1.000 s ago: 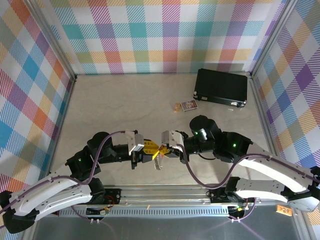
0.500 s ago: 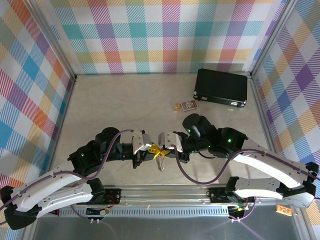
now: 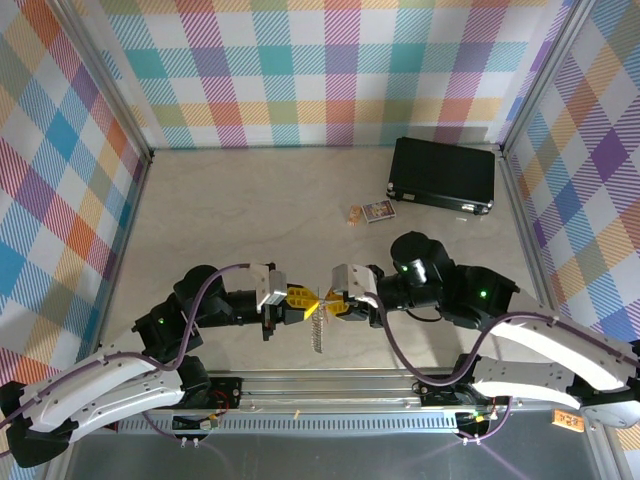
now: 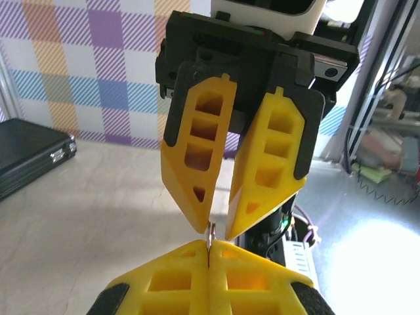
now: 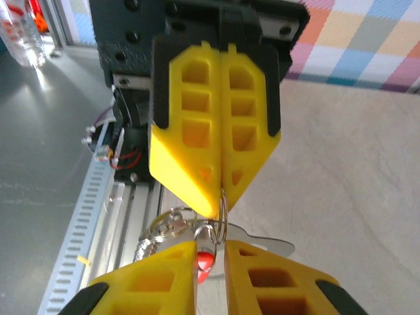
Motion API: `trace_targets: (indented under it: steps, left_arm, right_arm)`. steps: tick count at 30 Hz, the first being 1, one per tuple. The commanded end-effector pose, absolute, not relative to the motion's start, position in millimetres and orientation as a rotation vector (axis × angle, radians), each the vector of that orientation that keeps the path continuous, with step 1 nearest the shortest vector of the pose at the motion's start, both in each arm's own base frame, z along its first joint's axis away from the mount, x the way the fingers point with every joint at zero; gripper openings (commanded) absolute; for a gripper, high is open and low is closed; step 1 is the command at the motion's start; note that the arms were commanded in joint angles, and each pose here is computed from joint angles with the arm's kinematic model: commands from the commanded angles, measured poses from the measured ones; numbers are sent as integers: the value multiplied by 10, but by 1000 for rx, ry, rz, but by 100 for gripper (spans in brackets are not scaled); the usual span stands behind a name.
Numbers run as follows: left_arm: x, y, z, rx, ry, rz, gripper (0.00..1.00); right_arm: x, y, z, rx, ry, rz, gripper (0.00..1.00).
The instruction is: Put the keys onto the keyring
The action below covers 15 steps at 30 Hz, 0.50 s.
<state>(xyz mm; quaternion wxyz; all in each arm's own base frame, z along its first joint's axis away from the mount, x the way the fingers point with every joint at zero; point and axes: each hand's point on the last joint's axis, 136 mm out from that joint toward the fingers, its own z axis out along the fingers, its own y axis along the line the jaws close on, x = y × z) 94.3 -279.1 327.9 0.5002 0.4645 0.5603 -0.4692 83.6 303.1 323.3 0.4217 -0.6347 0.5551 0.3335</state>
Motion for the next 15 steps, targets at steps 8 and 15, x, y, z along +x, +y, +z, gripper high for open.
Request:
trace_targets:
  steps: [8, 15]
  left_arm:
    - [794, -2777, 3672, 1070, 1165, -1255, 0]
    - [775, -2770, 3668, 1071, 1156, -1266, 0]
  right_arm:
    - [707, 3067, 3442, -1546, 1305, 948, 24]
    - [725, 3098, 3436, -1532, 1304, 954, 20]
